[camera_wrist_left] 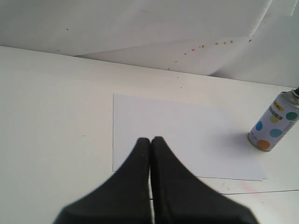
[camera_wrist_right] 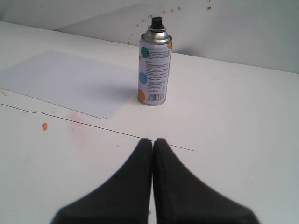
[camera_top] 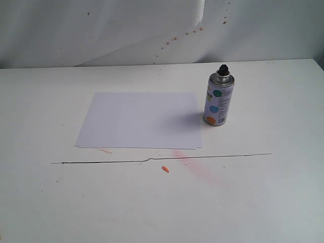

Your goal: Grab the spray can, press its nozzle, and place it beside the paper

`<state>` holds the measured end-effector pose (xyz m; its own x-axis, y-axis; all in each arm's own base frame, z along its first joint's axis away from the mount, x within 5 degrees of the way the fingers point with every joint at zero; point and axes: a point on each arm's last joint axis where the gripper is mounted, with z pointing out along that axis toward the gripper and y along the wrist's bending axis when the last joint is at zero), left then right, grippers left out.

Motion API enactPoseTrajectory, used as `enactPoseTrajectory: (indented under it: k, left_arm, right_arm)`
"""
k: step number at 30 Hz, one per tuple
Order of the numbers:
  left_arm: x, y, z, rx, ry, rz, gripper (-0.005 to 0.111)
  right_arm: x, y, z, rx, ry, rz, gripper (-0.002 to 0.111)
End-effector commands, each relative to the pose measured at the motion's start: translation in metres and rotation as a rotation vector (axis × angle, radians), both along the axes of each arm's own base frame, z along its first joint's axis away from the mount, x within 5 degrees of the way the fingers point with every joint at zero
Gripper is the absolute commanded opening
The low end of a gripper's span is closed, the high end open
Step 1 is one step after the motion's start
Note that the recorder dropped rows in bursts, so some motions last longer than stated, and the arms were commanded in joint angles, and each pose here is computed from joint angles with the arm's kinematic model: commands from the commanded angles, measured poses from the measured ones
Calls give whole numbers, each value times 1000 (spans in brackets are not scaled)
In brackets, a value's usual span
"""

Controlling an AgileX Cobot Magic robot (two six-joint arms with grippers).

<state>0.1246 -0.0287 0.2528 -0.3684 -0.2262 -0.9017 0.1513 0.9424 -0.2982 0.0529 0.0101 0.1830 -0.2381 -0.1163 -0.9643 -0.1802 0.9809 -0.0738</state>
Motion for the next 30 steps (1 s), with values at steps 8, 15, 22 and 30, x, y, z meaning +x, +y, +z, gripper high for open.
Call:
enactPoseTrajectory:
  k: [8, 15, 22, 30]
  left_arm:
    - [-1, 1, 0, -16, -6, 11, 0]
    - [0, 3, 1, 104, -45, 0, 0]
    - [-1, 6, 1, 343, -104, -46, 0]
    - [-77, 18, 28, 389, -435, 78, 0]
  right_arm:
    - [0, 0, -1, -18, -5, 4, 0]
    - [0, 0, -1, -18, -5, 4, 0]
    - [0, 0, -1, -14, -5, 4, 0]
    - [0, 0, -1, -15, -5, 6, 0]
